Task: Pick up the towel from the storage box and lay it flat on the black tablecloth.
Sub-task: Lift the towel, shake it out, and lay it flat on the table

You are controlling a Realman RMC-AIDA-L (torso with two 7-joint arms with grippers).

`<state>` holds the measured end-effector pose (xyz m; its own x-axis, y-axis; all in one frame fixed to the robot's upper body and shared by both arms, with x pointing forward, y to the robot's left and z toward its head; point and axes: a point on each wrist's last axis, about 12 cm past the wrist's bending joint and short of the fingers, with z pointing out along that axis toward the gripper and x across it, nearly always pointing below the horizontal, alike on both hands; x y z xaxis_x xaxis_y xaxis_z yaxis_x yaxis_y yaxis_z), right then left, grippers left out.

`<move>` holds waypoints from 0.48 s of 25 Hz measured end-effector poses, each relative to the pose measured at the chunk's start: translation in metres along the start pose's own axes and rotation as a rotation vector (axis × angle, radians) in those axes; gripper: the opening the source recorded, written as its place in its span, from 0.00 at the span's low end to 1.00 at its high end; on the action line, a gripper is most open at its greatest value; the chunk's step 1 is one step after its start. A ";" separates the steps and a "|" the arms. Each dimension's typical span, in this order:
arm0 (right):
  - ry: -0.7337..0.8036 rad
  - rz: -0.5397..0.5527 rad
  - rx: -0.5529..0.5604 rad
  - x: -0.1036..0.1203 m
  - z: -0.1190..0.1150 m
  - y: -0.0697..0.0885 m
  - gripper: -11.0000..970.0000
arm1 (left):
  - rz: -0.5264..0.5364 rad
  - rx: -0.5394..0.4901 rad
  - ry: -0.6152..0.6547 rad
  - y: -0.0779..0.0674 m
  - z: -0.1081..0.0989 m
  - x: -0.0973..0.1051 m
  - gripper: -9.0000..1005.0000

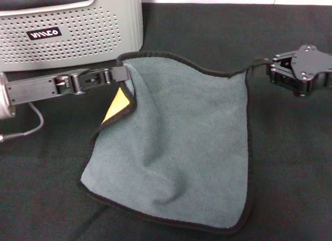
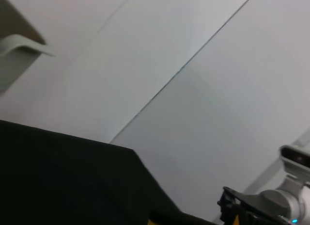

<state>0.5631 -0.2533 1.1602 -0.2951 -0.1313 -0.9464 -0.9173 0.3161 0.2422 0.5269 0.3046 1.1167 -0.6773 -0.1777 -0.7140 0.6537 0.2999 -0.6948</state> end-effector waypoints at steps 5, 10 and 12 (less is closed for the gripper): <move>0.036 0.007 0.041 0.001 0.007 -0.010 0.02 | 0.008 -0.056 -0.002 0.008 0.008 -0.002 0.03; 0.056 0.024 0.065 0.004 0.013 -0.017 0.02 | 0.003 -0.114 0.005 0.018 0.020 -0.001 0.03; 0.069 0.028 0.086 0.006 0.014 -0.020 0.02 | 0.002 -0.139 0.022 0.022 0.026 0.001 0.03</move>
<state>0.5833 -0.2469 1.1461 -0.3405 -0.1844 -0.9220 -0.8830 0.3996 0.2462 0.5497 0.2867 1.0983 -0.6846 -0.1565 -0.7120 0.6029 0.4275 -0.6737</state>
